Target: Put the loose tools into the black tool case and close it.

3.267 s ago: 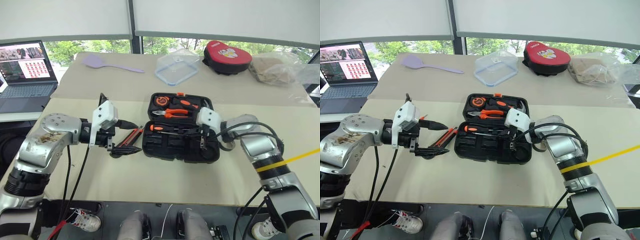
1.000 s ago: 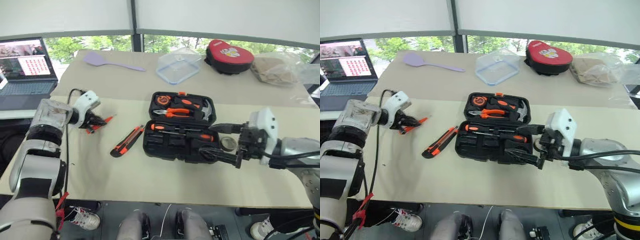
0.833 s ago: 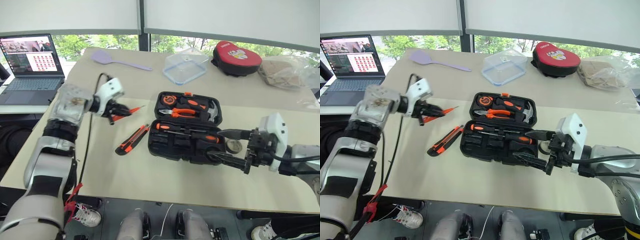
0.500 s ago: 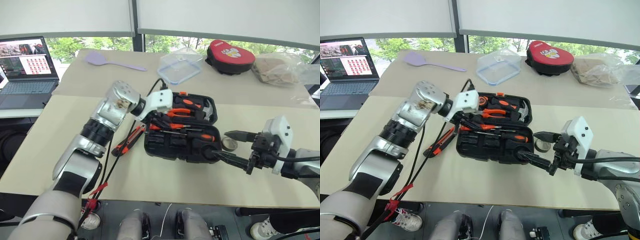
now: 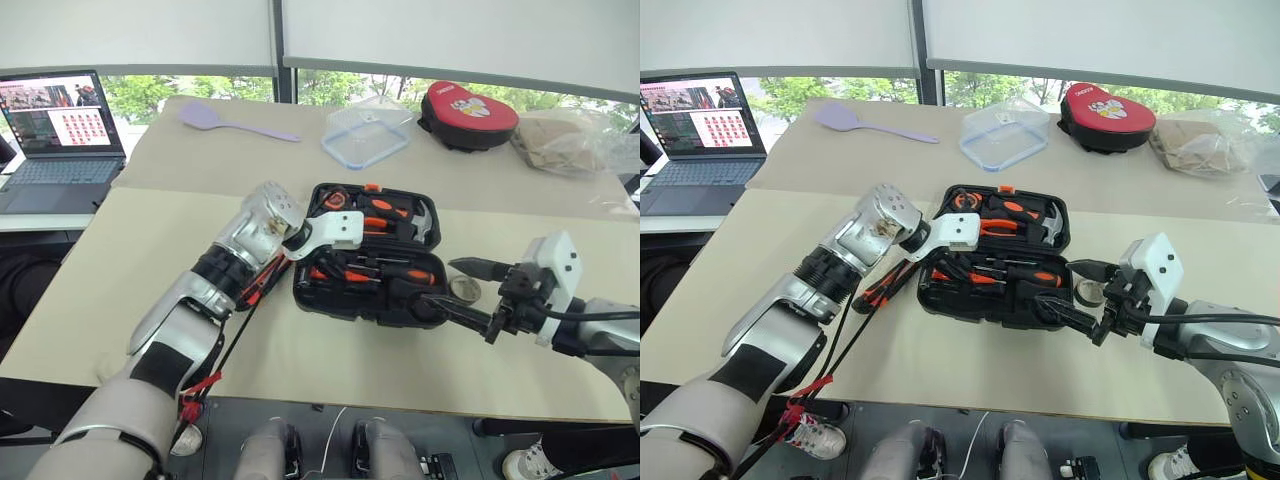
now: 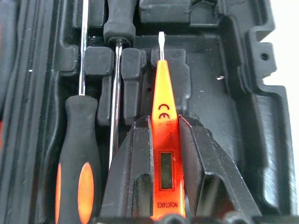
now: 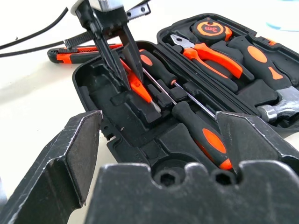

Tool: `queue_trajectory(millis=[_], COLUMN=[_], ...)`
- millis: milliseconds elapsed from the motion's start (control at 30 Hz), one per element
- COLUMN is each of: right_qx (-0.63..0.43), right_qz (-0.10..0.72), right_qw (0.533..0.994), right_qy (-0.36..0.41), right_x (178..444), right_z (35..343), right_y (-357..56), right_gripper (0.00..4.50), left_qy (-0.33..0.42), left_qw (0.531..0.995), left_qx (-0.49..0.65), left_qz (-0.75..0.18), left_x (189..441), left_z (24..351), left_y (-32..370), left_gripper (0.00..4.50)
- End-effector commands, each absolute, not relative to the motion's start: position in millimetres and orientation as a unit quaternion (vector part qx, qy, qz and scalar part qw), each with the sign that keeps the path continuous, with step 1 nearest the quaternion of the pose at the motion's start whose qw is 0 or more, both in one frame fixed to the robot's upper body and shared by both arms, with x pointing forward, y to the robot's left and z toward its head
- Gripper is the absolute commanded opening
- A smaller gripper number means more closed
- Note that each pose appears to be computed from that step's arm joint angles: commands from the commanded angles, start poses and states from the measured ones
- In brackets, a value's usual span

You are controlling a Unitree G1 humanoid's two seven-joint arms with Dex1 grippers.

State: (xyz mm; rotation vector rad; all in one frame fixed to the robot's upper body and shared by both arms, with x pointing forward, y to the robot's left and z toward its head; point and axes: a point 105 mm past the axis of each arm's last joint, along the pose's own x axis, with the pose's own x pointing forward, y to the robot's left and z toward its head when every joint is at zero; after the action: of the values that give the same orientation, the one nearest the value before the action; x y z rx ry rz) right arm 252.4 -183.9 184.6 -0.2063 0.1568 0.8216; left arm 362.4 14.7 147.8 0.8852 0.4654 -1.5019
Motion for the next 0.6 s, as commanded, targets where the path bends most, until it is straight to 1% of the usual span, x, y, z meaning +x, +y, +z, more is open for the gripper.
queue_trajectory(millis=[33,333,467,500,533,600], right_qx=[-0.109,-0.104,-0.105,-0.105,-0.105,-0.105], right_qz=[0.395,0.391,0.392,0.392,0.392,0.394], right_qw=[0.911,0.913,0.913,0.913,0.913,0.912], right_qy=[0.049,0.048,0.048,0.048,0.048,0.048], right_x=[251.1,250.7,251.8,252.0,252.4,252.6], right_z=[193.5,191.3,191.3,191.4,191.4,191.5], right_y=[-181.8,-180.9,-180.7,-180.6,-180.5,-180.0], right_gripper=[4.50,4.50,4.50,4.50,4.50,4.50], left_qy=[0.199,0.216,0.203,0.200,0.198,0.192], left_qw=[0.626,0.614,0.618,0.619,0.622,0.631], left_qx=[0.401,0.410,0.402,0.398,0.391,0.375], left_qz=[-0.638,-0.639,-0.644,-0.647,-0.649,-0.652], left_x=[369.1,369.3,368.2,367.7,367.0,366.7], left_z=[152.4,147.0,150.7,152.2,155.2,162.3], left_y=[9.1,20.1,16.6,15.4,14.1,12.0], left_gripper=[0.37,0.37,0.37,1.37,1.58,2.34])
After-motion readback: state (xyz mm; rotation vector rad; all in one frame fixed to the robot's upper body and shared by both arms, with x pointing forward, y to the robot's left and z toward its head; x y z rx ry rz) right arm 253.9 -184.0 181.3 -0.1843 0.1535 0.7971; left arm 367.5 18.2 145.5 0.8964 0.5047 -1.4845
